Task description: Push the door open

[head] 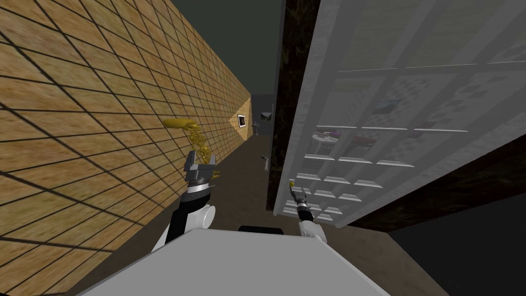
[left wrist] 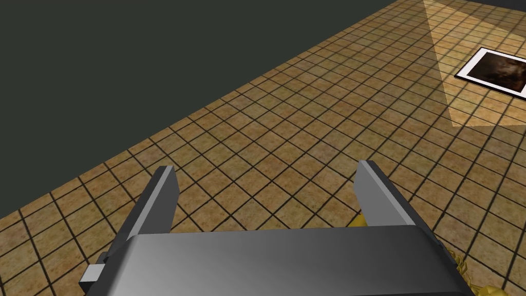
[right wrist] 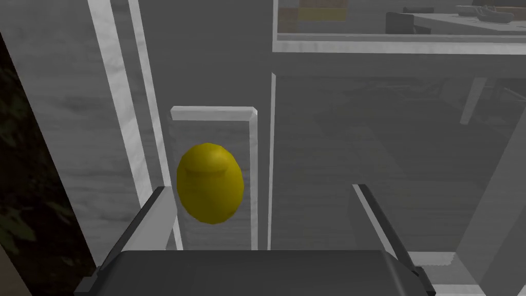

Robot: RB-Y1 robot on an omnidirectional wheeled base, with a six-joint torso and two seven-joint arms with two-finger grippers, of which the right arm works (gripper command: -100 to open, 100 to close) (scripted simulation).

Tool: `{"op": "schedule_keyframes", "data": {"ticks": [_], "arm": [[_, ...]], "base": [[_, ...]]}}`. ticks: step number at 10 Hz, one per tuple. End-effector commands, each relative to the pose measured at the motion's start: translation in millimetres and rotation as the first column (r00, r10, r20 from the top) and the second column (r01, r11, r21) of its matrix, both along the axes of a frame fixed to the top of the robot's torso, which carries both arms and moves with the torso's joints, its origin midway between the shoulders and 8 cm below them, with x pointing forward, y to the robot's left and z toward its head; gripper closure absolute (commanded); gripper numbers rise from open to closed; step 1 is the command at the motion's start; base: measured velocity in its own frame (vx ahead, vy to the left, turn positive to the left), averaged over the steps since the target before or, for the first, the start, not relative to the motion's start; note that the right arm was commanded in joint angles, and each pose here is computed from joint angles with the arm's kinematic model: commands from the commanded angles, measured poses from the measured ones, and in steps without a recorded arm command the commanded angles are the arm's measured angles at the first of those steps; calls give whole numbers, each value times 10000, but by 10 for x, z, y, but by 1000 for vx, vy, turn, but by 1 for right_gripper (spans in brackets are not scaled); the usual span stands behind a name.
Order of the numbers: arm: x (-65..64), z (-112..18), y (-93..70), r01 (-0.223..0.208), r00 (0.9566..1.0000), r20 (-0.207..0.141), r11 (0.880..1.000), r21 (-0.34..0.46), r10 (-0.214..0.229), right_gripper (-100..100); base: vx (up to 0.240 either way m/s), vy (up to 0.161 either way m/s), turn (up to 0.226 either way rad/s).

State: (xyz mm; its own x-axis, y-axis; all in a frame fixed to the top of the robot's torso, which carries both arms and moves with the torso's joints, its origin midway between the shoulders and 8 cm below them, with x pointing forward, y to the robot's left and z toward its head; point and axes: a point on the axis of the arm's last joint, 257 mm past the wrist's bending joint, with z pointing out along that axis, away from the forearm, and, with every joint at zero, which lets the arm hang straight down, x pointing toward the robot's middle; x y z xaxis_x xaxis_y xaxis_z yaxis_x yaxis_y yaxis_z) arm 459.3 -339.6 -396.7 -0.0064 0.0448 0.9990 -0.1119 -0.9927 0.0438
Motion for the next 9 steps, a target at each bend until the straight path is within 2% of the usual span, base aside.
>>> {"op": "schedule_keyframes", "data": {"ticks": [1, 2, 3, 8, 9], "arm": [[-6, -24, 95, 77, 10000, 22, 9998, 171, -77, -100], [-2, -1, 55, 44, 10000, 27, 10000, 88, -45, -100], [-2, -1, 55, 44, 10000, 27, 10000, 88, -45, 100], [-2, -1, 55, 44, 10000, 27, 10000, 88, -45, 100], [14, -8, 142, -359, 9994, -21, 9994, -6, 359, 100]], "base": [[188, -38, 95], [82, -19, 25], [-11, 11, 8], [-14, 11, 3], [-120, -38, 30]]}}
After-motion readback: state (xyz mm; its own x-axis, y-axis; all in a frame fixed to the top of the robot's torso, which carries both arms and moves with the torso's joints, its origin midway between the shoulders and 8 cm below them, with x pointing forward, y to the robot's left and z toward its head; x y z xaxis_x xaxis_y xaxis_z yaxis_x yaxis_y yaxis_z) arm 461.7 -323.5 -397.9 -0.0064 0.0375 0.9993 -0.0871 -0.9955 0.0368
